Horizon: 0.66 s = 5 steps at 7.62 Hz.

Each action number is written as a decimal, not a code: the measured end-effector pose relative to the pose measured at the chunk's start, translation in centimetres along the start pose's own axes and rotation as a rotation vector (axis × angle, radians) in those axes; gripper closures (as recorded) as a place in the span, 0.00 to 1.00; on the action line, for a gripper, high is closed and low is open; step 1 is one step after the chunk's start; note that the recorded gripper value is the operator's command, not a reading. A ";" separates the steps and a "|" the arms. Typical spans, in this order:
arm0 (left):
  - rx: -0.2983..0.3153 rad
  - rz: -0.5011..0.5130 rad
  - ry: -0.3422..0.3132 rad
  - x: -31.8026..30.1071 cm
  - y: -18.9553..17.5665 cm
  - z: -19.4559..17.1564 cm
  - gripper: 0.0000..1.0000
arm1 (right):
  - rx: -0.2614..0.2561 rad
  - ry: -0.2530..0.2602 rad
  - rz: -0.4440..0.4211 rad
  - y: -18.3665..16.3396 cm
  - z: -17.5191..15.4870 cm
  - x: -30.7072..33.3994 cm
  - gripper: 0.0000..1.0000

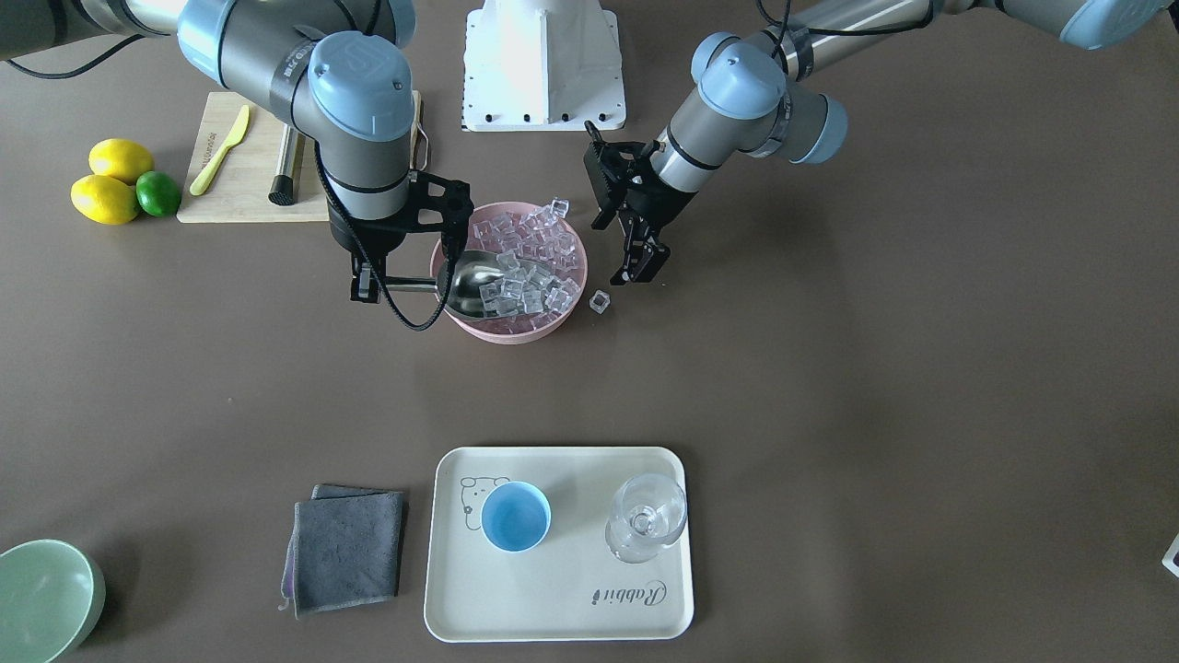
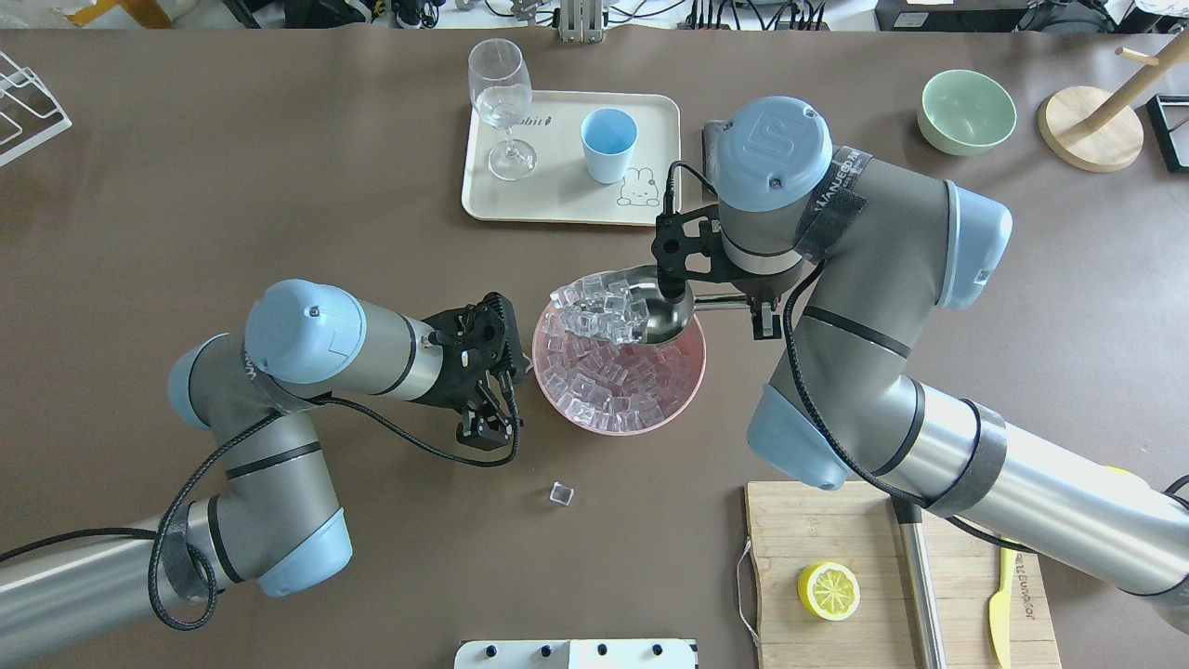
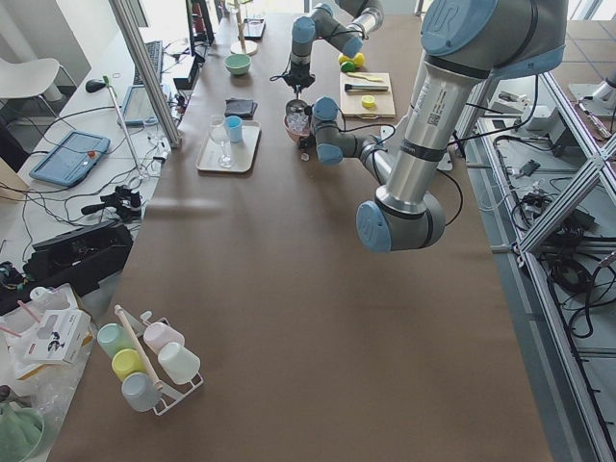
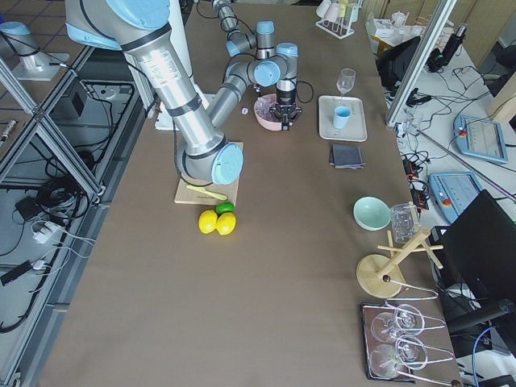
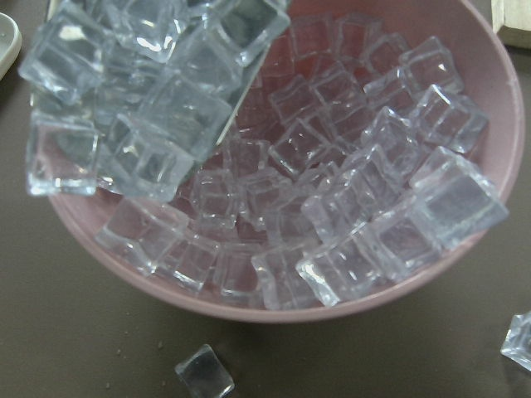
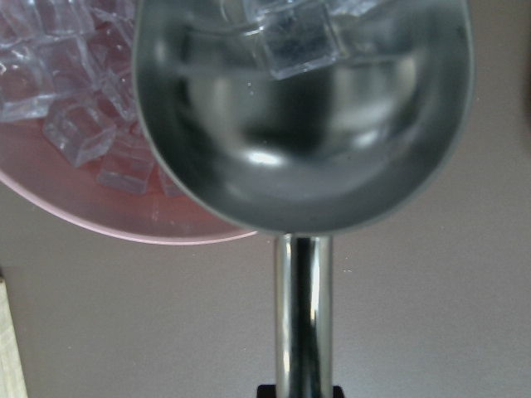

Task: Put ice in cup with scoop
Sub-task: 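Lift the scoop full of ice out of the bowl with the right gripper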

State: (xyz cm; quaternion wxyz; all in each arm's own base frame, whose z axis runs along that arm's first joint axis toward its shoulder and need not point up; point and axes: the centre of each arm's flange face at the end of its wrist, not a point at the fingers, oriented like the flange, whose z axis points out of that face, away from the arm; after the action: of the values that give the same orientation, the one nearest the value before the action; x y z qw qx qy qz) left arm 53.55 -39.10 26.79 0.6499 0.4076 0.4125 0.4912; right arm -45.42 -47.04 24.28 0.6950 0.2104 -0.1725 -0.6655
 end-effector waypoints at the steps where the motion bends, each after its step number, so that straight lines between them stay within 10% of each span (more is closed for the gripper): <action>1: 0.000 -0.001 -0.001 0.0 0.0 0.0 0.01 | 0.014 -0.019 0.004 0.1 -0.1 0.0 1.00; 5: -0.001 -0.002 -0.001 0.0 0.0 0.1 0.01 | 0.095 -0.039 0.003 1.7 0.2 -0.7 1.00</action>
State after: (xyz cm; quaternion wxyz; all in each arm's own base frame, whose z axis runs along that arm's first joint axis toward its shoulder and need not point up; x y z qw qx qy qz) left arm 53.64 -39.10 26.78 0.6510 0.4070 0.4122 0.4905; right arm -44.14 -46.29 25.34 0.6817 0.2300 -0.2174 -0.6596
